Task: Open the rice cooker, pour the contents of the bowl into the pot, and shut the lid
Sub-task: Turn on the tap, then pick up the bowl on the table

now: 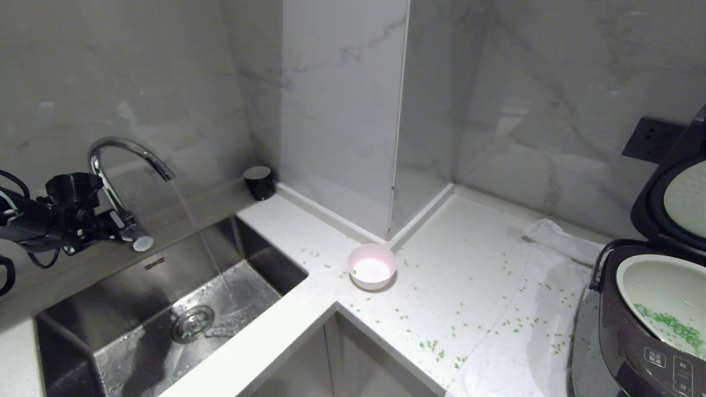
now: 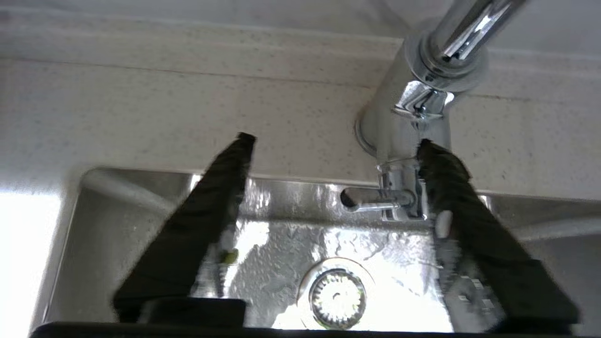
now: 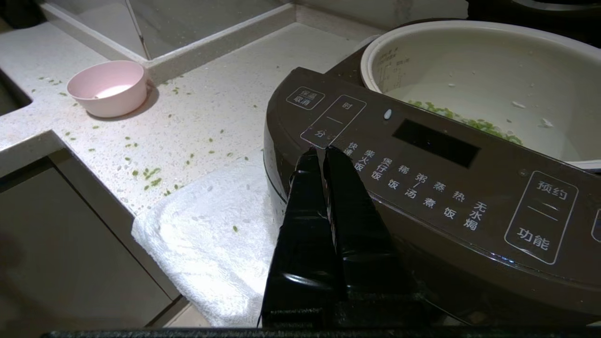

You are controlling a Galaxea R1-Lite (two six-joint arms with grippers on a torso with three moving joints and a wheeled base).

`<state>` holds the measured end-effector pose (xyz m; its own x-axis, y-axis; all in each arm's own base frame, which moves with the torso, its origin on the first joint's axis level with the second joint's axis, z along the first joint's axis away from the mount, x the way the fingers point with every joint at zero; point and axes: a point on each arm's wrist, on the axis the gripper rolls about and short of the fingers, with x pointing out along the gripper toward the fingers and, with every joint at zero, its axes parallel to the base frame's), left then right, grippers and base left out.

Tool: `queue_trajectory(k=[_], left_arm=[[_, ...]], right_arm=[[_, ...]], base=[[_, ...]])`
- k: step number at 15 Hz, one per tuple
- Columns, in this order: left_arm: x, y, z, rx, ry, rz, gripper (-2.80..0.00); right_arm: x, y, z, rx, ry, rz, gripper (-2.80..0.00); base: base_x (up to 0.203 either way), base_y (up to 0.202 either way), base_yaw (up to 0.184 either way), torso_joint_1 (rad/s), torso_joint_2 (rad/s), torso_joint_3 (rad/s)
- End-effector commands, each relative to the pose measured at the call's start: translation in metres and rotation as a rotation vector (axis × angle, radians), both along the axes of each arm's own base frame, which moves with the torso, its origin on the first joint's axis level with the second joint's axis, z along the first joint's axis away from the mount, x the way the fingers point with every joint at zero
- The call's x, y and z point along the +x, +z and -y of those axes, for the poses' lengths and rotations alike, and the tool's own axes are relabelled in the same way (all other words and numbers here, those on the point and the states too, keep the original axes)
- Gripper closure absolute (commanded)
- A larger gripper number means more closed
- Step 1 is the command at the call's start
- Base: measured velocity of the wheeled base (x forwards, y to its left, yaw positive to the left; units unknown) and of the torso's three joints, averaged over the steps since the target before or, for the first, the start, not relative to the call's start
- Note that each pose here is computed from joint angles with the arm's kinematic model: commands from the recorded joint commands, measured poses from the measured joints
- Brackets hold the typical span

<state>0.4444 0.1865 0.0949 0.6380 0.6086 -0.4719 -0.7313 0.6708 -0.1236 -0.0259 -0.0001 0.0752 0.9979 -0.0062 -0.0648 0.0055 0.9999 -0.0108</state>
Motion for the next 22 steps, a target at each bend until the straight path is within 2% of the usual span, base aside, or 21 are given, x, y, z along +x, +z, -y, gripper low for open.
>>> queue_trajectory(k=[1,3,7,9,11,13,16,19,22], left_arm=[[-0.009,0.03,0.017,0.005,-0.02,0.05,-2.8],[-0.023,0.044,0.045,-0.007,-0.066,0.047,-2.8],[-0.055,0.043,0.121,-0.041,-0.232,-0.043,-2.8],[-0.066,0.05,0.148,-0.047,-0.301,-0.067,-2.8],[-0.079,0.056,0.169,-0.091,-0.39,-0.134,-2.8],[-0.089,0.063,0.192,-0.145,-0.494,-0.165,-2.8],[-0.092,0.069,0.23,-0.142,-0.608,-0.165,-2.8],[-0.076,0.08,0.274,-0.131,-0.717,-0.124,-2.8],[-0.061,0.078,0.317,-0.144,-0.8,-0.14,-2.8]], right_arm=[[0.0,0.0,0.0,0.0,0.0,-0.001,0.0],[0.0,0.0,0.0,0.0,0.0,-0.001,0.0],[0.0,0.0,0.0,0.0,0.0,-0.001,0.0],[0.0,0.0,0.0,0.0,0.0,-0.001,0.0],[0.0,0.0,0.0,0.001,0.0,-0.001,0.0],[0.0,0.0,0.0,0.0,0.0,-0.001,0.0],[0.0,0.0,0.0,0.0,0.0,-0.001,0.0],[0.0,0.0,0.0,0.0,0.0,0.0,0.0],[0.0,0.0,0.0,0.0,0.0,-0.001,0.0]], base=[[0.0,0.0,0.0,0.0,0.0,0.0],[0.0,0.0,0.0,0.0,0.0,0.0],[0.0,0.0,0.0,0.0,0.0,0.0],[0.0,0.0,0.0,0.0,0.0,0.0],[0.0,0.0,0.0,0.0,0.0,0.0],[0.0,0.0,0.0,0.0,0.0,0.0],[0.0,0.0,0.0,0.0,0.0,0.0],[0.0,0.0,0.0,0.0,0.0,0.0],[0.0,0.0,0.0,0.0,0.0,0.0]])
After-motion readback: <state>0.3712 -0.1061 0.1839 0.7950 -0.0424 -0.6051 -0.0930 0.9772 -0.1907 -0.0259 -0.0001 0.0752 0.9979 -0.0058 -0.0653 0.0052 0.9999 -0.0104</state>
